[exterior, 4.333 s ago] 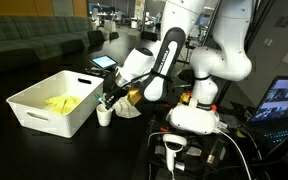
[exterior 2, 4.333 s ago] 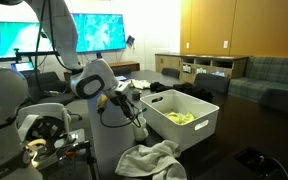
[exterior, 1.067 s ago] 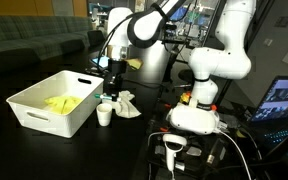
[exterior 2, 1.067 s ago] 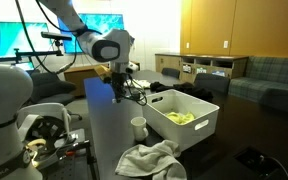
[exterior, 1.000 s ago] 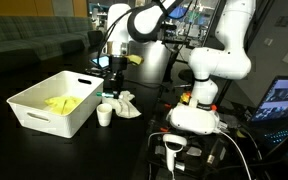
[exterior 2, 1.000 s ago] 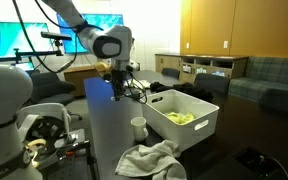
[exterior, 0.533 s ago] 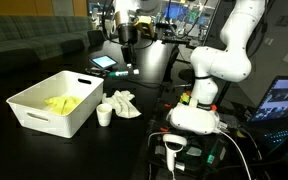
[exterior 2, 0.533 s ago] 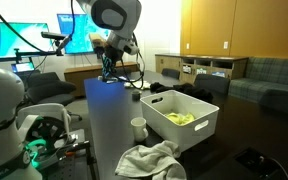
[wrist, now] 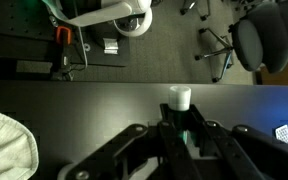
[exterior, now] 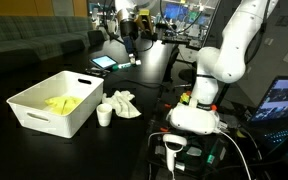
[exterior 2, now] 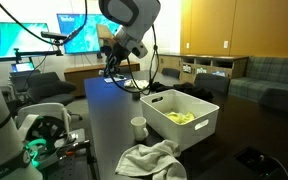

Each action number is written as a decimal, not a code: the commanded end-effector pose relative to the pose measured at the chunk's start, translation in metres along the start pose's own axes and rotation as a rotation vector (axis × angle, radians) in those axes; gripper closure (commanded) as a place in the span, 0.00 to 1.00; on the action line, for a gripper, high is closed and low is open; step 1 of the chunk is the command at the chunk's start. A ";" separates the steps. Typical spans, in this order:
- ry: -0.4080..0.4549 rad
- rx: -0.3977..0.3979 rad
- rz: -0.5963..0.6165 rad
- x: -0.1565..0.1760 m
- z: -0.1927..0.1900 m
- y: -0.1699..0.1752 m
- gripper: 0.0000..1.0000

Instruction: Pick up the cloths from the table and put them in the box, then pick up the marker and seal tape and put them in the cup

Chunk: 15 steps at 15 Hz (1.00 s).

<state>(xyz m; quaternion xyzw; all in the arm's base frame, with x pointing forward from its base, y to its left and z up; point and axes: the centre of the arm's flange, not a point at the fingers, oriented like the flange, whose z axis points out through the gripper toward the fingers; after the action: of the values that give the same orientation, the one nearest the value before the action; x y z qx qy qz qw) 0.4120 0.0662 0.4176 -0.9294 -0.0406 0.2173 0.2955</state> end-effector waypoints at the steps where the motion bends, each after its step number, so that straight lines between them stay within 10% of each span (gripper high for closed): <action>1: -0.091 0.092 -0.002 0.044 -0.008 0.006 0.95; 15: -0.058 -0.099 0.656 0.129 0.020 -0.030 0.95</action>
<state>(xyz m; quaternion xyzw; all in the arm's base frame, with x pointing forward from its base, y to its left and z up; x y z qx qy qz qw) 0.4965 0.1190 0.3718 -0.9132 0.2054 0.2977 0.1879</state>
